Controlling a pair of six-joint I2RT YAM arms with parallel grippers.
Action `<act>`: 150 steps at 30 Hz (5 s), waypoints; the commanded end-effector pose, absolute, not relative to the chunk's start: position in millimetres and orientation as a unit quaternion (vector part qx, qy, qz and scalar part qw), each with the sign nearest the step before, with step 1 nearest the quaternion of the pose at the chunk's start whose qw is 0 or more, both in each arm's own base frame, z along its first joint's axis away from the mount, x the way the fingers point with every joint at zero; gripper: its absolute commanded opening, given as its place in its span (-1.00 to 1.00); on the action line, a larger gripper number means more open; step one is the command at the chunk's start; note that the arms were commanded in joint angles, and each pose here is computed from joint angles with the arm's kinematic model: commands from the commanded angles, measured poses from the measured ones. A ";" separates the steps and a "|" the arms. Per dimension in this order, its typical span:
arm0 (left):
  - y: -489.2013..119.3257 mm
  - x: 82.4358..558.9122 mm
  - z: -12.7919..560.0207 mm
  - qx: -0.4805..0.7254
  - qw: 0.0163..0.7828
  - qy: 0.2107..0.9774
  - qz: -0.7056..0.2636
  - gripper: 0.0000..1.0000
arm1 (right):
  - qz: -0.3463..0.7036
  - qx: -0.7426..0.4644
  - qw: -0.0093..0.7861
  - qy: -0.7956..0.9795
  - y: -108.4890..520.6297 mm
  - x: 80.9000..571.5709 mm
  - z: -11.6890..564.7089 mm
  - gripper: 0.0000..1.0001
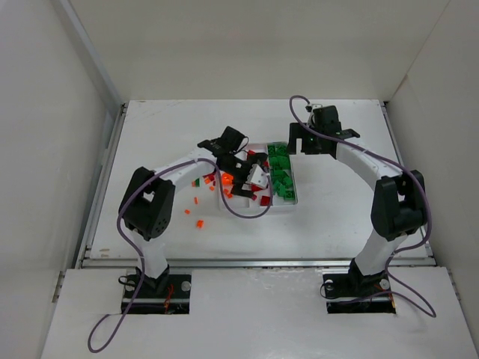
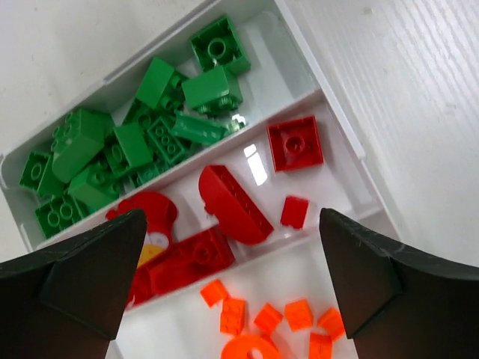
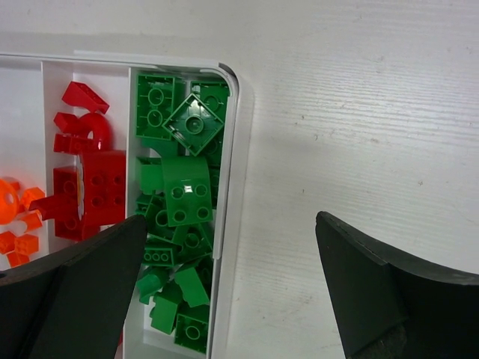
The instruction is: Sort the legos into containers by color
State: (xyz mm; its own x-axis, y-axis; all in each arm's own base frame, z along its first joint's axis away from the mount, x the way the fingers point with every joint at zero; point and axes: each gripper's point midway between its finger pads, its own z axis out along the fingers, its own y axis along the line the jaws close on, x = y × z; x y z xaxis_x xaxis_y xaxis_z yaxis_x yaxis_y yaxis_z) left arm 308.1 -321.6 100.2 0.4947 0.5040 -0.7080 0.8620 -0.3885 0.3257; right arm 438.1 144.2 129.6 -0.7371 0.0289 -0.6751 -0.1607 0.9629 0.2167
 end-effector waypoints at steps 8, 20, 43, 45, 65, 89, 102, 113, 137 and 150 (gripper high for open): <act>-185.4 282.4 138.1 0.871 0.246 0.423 -0.045 1.00 | 0.134 -0.050 0.399 0.906 144.1 452.6 156.3 0.98; -154.5 204.5 94.0 0.822 0.154 0.535 -0.122 1.00 | 0.149 -0.057 0.401 0.902 152.0 460.6 162.9 0.98; -116.6 209.7 34.5 0.955 0.053 0.282 -0.079 -0.10 | 0.151 -0.056 0.386 0.909 151.2 438.3 157.4 0.98; -115.2 209.8 36.6 0.962 0.049 0.259 -0.074 -0.10 | 0.151 -0.056 0.386 0.909 151.2 438.3 157.4 0.98; -117.3 208.3 21.0 0.955 0.042 0.281 -0.086 -0.59 | 0.148 -0.050 0.386 0.909 149.4 436.3 155.2 0.98; -212.2 323.4 290.3 0.648 0.555 0.486 -0.191 -1.00 | 0.435 -0.272 0.407 0.755 287.6 393.5 307.7 1.00; -243.6 317.6 365.3 0.596 0.691 0.378 -0.155 -1.00 | 0.593 -0.374 0.343 0.626 362.1 329.1 376.2 0.34; -245.4 304.5 371.4 0.606 0.697 0.354 -0.145 -1.00 | 0.606 -0.422 0.331 0.587 358.3 310.4 379.8 -0.15; -251.9 280.7 361.5 0.634 0.680 0.332 -0.162 -1.00 | 0.616 -0.450 0.321 0.562 350.3 297.0 381.4 -0.05; -251.5 277.7 360.4 0.634 0.679 0.330 -0.164 -1.00 | 0.615 -0.451 0.324 0.560 350.2 296.9 384.7 -0.47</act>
